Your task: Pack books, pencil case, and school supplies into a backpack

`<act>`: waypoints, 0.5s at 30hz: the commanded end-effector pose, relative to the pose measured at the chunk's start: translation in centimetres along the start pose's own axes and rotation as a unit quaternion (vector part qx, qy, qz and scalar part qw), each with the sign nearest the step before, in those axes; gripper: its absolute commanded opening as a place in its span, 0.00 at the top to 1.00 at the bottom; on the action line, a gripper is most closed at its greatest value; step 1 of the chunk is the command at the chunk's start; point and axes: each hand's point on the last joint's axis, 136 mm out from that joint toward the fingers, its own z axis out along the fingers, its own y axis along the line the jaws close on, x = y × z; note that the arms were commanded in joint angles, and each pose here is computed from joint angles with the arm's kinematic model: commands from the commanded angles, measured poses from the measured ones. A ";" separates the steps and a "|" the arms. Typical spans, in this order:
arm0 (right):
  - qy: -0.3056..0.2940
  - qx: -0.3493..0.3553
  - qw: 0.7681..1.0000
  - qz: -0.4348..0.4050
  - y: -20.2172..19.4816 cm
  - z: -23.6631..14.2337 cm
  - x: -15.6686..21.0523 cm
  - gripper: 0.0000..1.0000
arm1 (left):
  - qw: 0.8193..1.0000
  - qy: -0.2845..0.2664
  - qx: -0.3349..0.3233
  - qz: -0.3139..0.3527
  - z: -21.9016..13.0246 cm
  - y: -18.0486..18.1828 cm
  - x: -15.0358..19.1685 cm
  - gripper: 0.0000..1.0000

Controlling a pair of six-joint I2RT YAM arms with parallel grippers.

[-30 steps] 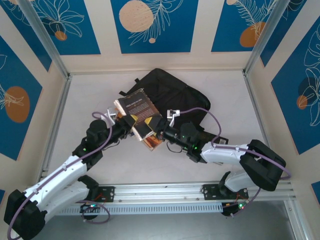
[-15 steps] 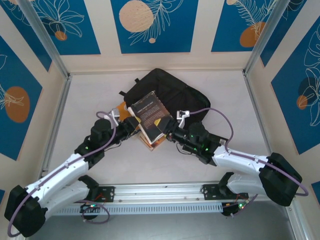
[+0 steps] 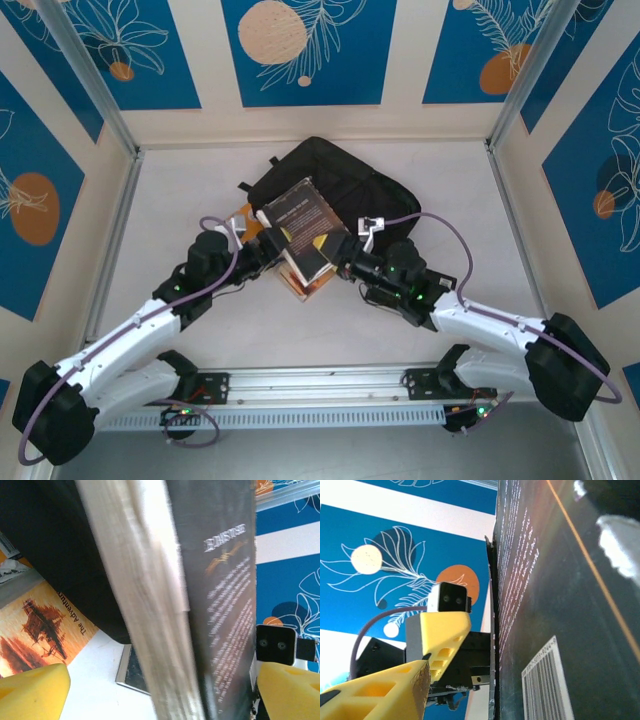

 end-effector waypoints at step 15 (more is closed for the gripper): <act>0.007 -0.050 0.999 0.019 2.6 -1.7 0.3 1.00 | 0.998 -0.014 0.062 0.020 0.9 -5.3 -2.3 0.65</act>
